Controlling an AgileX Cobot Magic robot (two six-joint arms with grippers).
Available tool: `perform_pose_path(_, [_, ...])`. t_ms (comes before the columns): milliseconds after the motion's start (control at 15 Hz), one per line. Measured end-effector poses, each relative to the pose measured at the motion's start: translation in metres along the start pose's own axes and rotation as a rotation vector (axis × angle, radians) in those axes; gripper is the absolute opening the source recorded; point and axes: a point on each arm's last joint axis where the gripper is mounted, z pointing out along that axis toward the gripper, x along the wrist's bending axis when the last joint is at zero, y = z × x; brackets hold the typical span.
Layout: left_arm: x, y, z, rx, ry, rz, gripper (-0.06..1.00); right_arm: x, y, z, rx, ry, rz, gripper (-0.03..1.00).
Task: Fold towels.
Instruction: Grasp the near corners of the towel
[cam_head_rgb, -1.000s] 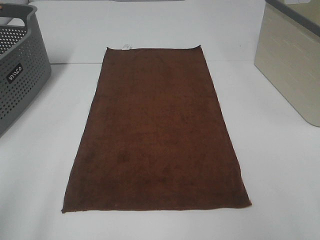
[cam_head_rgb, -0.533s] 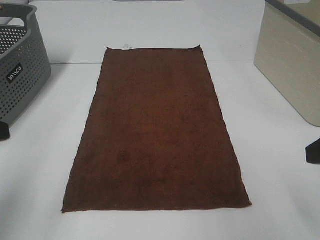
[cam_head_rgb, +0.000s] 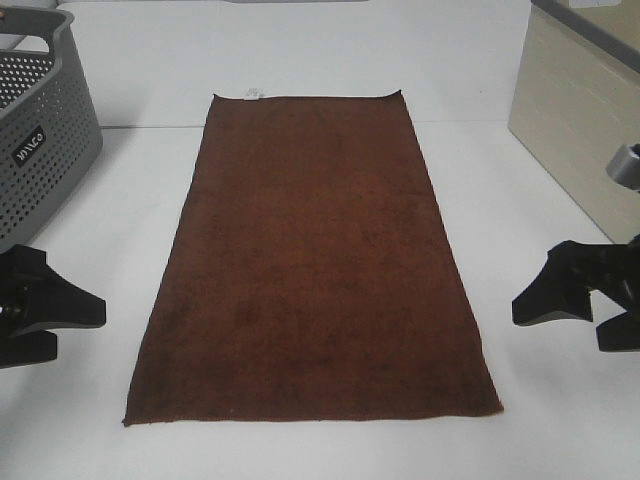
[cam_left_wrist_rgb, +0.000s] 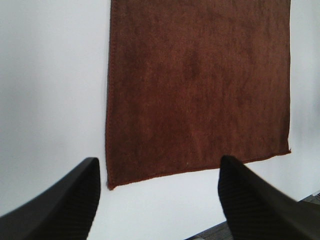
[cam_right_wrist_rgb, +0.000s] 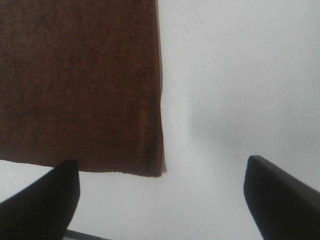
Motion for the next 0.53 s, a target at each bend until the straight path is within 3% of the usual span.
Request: perform_pose_path(533, [0.026,0.008,0.044,0.079,0.014,0.025,0.64,-0.009,0.007,0.053,0.147,0.078,-0.018,0.76])
